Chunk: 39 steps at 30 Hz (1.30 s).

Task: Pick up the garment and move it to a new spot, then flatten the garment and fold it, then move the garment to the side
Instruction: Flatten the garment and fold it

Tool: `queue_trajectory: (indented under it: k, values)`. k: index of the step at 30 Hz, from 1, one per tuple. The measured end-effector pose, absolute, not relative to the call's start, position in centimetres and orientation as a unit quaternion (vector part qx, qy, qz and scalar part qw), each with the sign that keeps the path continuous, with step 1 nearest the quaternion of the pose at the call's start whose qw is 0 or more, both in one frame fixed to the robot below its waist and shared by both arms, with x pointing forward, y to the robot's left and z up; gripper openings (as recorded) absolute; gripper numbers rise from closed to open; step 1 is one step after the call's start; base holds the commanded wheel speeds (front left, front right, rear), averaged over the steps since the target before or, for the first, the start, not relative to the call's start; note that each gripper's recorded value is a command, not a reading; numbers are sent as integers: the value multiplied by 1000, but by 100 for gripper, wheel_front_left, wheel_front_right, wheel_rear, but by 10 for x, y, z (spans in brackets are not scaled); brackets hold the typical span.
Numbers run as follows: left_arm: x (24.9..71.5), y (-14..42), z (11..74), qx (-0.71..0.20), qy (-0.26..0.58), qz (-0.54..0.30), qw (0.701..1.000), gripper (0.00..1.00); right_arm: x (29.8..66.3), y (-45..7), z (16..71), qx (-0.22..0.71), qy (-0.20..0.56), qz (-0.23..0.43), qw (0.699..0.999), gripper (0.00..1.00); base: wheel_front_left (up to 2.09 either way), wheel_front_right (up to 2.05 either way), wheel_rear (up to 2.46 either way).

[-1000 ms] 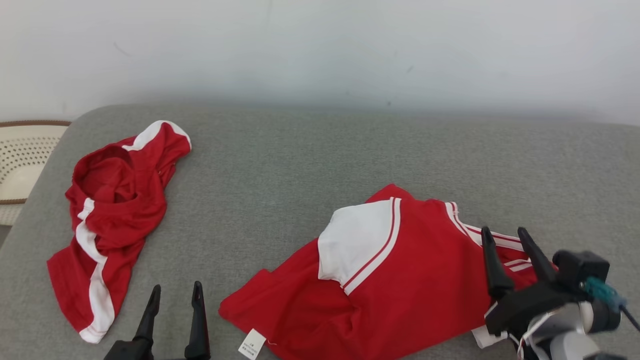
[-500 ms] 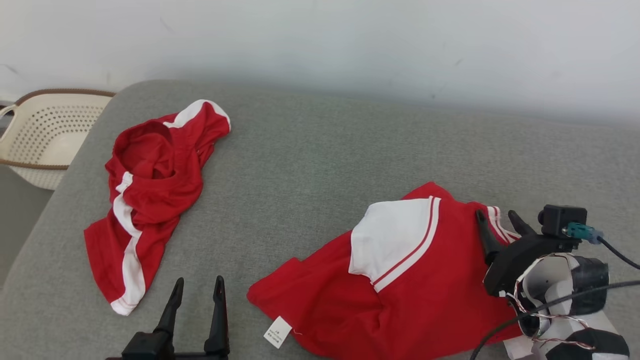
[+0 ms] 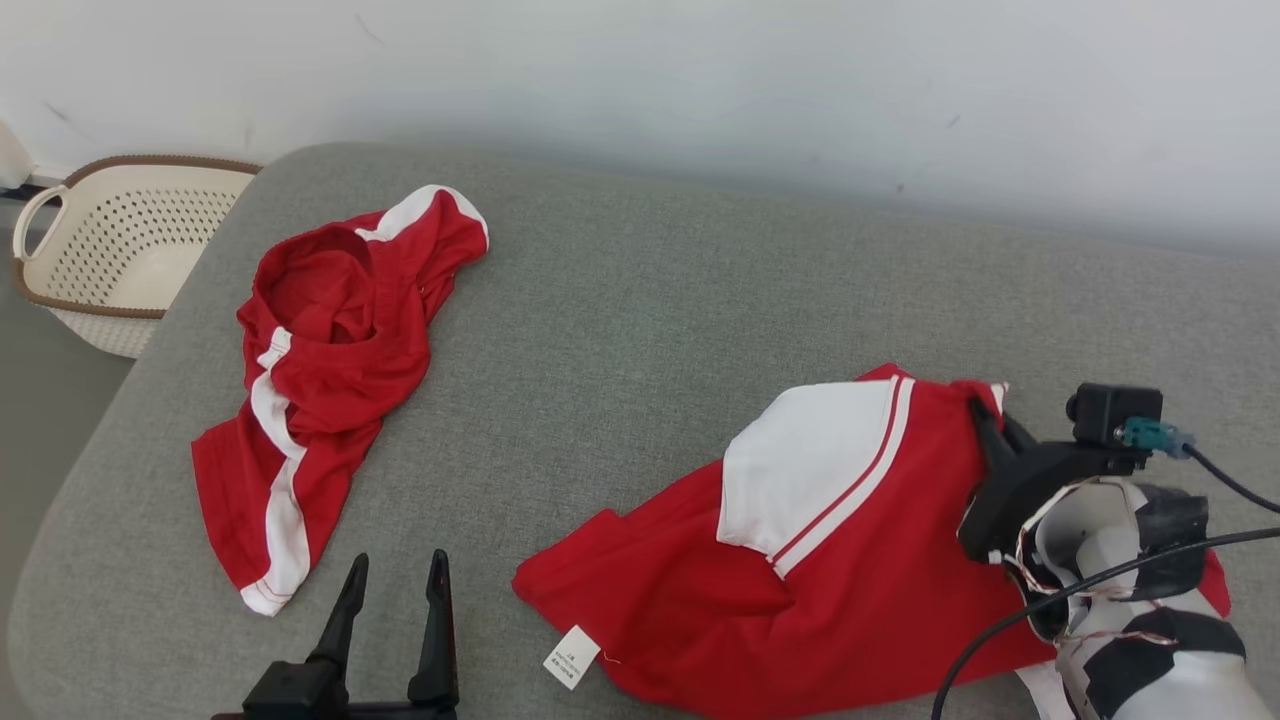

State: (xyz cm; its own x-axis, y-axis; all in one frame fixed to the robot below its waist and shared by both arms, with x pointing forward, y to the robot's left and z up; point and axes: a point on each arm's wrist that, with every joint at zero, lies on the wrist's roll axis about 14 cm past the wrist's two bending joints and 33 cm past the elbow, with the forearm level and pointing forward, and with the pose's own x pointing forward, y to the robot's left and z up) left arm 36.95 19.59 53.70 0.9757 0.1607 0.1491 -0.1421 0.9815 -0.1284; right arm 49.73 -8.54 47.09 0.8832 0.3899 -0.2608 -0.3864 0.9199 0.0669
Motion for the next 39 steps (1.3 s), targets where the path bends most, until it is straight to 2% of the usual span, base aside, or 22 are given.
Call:
queue_trajectory:
  k: [12, 17, 26, 33, 39]
  values:
    - [364, 192, 540, -65, -85, 71, 992, 100, 518, -79, 588, 27, -33, 223, 974, 0, 0, 0, 0]
    - [360, 192, 538, -69, -84, 72, 991, 100, 510, -71, 611, 25, -62, 244, 967, 0, 0, 0, 0]
    - [361, 192, 536, -69, -81, 72, 992, 100, 485, -66, 602, 33, -63, 271, 960, 0, 0, 0, 0]
    - [367, 179, 531, -70, -74, 51, 993, 100, 440, -74, 583, 51, -54, 294, 953, 0, 0, 0, 0]
    - [375, 164, 529, -70, -69, 27, 995, 100, 408, -98, 553, 49, -20, 276, 960, 0, 0, 0, 0]
